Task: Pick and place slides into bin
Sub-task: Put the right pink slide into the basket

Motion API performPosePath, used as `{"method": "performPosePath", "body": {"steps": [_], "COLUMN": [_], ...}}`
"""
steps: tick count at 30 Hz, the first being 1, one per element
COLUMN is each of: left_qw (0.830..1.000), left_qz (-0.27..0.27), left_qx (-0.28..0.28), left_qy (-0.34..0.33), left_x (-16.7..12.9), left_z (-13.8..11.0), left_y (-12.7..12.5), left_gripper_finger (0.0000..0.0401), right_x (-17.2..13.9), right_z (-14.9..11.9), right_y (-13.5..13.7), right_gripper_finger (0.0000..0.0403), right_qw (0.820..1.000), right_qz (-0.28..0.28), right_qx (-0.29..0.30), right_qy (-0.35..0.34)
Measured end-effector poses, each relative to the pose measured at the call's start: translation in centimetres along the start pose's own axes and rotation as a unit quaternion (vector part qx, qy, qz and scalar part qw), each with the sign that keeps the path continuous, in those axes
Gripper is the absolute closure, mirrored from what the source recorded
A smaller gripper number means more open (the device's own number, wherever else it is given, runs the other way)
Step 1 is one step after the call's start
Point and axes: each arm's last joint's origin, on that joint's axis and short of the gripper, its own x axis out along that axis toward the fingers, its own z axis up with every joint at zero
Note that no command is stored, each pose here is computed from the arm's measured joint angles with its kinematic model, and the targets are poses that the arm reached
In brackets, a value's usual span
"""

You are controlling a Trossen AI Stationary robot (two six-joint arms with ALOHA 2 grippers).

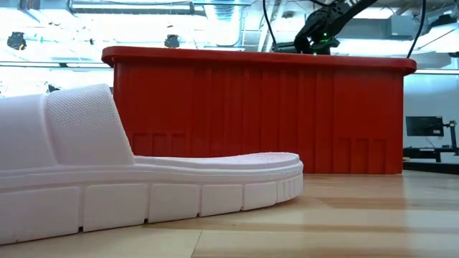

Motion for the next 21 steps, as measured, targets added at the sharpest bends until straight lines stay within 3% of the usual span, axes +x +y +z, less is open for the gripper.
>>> {"method": "performPosePath", "body": {"steps": [4, 9, 15, 21], "left_qw": [1.0, 1.0, 1.0, 1.0], "left_qz": [0.0, -0.003, -0.004, -0.004], "left_qx": [0.001, 0.013, 0.016, 0.016], "left_qy": [0.001, 0.01, 0.014, 0.014], "left_x": [0.0, 0.0, 0.0, 0.0], "left_z": [0.0, -0.3, -0.4, -0.4], "left_y": [0.0, -0.1, -0.1, -0.1], "left_gripper_finger": [0.0265, 0.0265, 0.0265, 0.0265], "right_x": [0.3, 1.9, 3.2, 2.4], "right_z": [0.2, 0.9, 2.3, 2.5], "right_y": [0.0, 0.9, 2.1, 1.9], "right_gripper_finger": [0.0302, 0.0389, 0.0398, 0.0401], "right_qw": [1.0, 0.998, 0.996, 0.998], "right_qz": [0.005, 0.035, 0.037, 0.029], "right_qx": [-0.003, -0.026, -0.041, -0.029], "right_qy": [0.003, 0.041, 0.069, 0.041]}}
